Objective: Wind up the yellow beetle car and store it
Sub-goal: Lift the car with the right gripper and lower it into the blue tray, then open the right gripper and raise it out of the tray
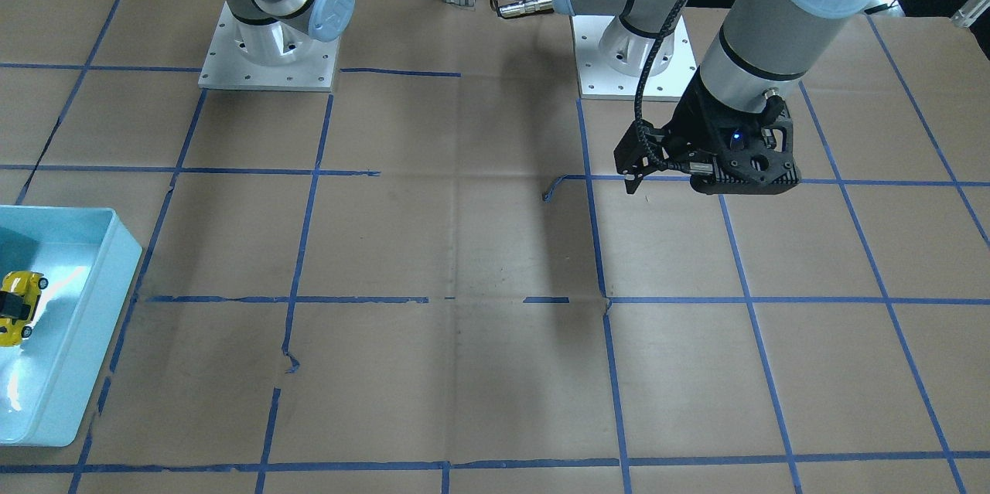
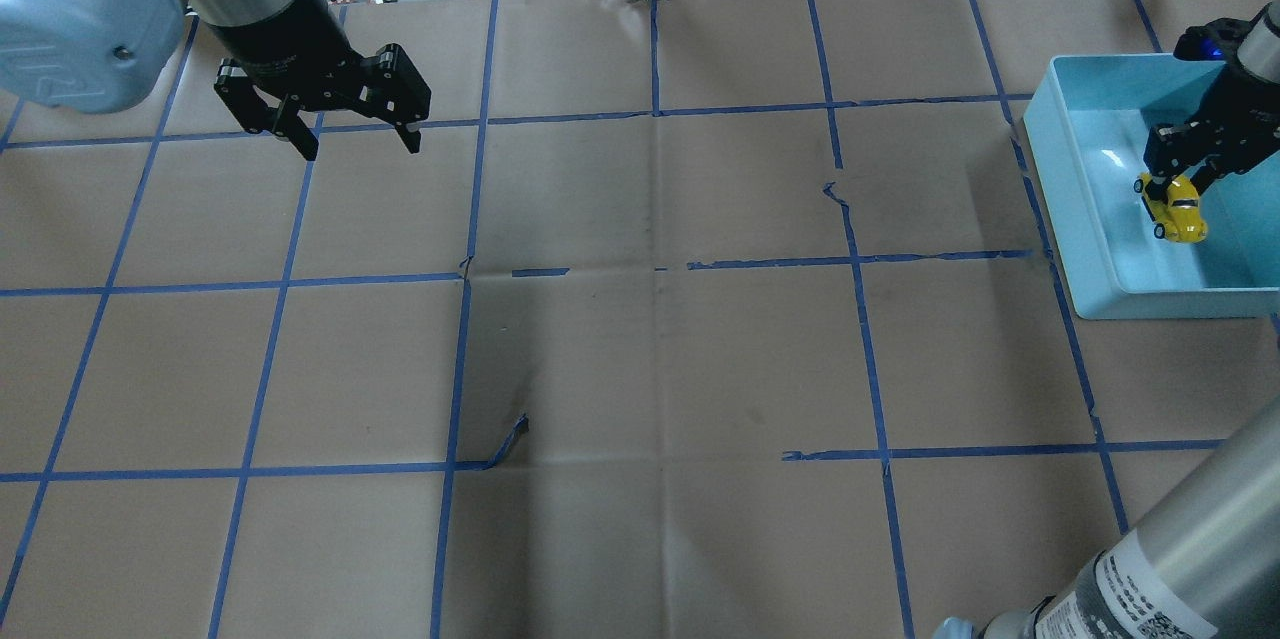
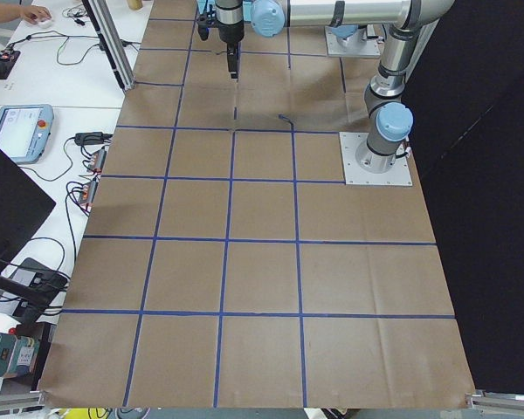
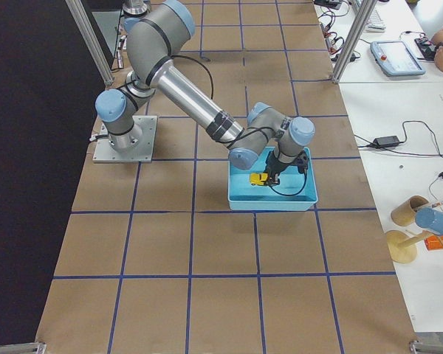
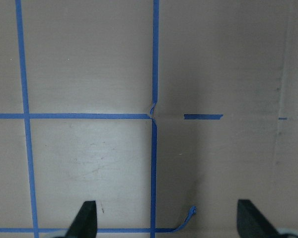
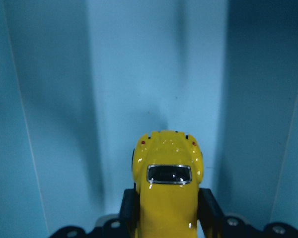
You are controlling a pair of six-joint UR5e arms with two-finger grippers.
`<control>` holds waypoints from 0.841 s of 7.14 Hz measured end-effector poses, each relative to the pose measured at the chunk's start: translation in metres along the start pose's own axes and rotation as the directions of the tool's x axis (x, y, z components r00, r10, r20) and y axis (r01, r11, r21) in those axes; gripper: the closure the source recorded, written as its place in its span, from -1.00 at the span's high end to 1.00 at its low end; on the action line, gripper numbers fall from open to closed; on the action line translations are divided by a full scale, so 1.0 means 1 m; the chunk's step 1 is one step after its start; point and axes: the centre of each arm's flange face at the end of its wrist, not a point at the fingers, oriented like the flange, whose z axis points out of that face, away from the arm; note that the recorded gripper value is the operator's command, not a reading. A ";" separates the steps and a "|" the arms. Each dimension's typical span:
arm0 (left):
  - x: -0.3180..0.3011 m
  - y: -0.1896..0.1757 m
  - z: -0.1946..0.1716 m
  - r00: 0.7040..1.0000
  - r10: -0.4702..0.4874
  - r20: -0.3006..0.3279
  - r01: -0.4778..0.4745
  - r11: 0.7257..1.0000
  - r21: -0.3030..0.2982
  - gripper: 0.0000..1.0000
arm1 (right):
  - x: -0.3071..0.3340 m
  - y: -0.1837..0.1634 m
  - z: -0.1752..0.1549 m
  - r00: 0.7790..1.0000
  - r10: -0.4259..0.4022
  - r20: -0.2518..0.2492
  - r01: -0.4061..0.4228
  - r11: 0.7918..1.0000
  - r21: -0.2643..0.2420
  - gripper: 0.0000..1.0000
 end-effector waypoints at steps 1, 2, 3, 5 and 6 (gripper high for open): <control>0.000 0.000 0.001 1.000 0.000 0.000 0.000 1.000 -0.002 0.97 | 0.001 0.000 0.001 1.000 -0.002 -0.005 0.002 1.000 -0.007 0.99; 0.000 0.000 0.002 1.000 0.001 -0.001 -0.001 1.000 -0.004 0.97 | 0.000 0.000 0.001 1.000 -0.005 -0.005 0.005 1.000 -0.014 1.00; 0.000 0.001 0.003 1.000 0.001 -0.001 -0.001 1.000 -0.006 0.97 | -0.001 0.001 0.000 1.000 -0.007 -0.005 0.007 1.000 -0.017 1.00; 0.000 0.001 0.004 1.000 0.000 -0.003 0.000 1.000 -0.008 0.97 | -0.005 0.006 -0.022 1.000 -0.015 -0.001 0.015 1.000 -0.025 1.00; 0.000 0.001 0.004 1.000 0.000 -0.003 0.000 1.000 -0.008 0.97 | -0.013 0.011 -0.052 1.000 -0.026 0.007 0.026 0.999 -0.040 0.99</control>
